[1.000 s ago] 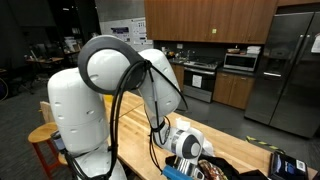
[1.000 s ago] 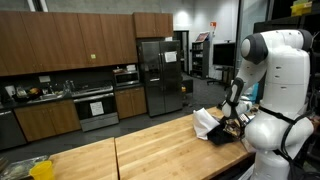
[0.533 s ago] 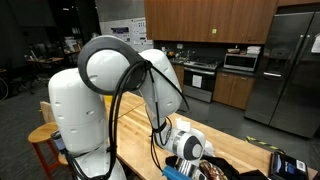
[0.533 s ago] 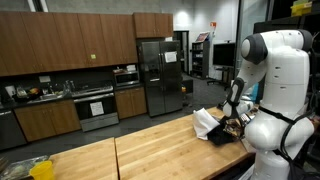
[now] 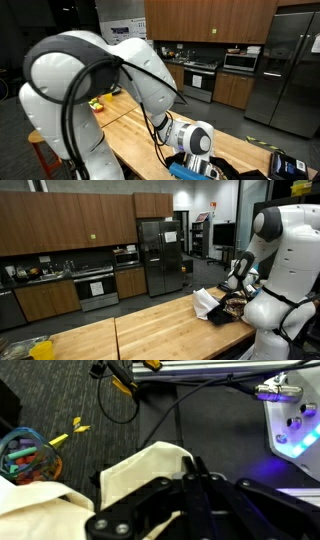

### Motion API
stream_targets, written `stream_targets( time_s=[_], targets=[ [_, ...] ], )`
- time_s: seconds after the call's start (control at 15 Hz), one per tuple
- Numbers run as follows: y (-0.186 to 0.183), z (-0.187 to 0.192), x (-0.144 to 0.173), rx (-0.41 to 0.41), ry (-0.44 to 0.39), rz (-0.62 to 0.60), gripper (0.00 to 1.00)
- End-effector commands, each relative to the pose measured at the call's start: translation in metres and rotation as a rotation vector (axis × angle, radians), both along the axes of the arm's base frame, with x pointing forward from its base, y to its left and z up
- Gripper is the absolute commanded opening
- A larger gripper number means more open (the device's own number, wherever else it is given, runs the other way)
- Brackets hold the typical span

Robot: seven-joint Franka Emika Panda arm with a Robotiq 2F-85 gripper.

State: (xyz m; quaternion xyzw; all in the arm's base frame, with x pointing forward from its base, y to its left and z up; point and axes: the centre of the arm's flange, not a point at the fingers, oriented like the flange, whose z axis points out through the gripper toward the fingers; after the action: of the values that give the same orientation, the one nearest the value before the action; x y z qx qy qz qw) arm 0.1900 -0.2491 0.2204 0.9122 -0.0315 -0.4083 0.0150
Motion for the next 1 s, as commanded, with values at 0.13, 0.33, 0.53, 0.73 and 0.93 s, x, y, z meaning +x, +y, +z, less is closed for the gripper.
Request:
stream_targets(
  time_s=[0.13, 0.33, 0.53, 0.73, 0.93],
  targets=[
    [-0.028, 0.117, -0.02, -0.17, -0.025, 0.035, 0.01],
    [-0.025, 0.179, -0.021, -0.32, -0.058, 0.077, 0.01],
    [-0.02, 0.235, -0.004, -0.43, -0.126, 0.175, 0.01],
    [-0.021, 0.275, 0.032, -0.464, -0.216, 0.329, 0.01],
    [-0.015, 0.305, 0.082, -0.472, -0.285, 0.491, 0.01]
  ],
)
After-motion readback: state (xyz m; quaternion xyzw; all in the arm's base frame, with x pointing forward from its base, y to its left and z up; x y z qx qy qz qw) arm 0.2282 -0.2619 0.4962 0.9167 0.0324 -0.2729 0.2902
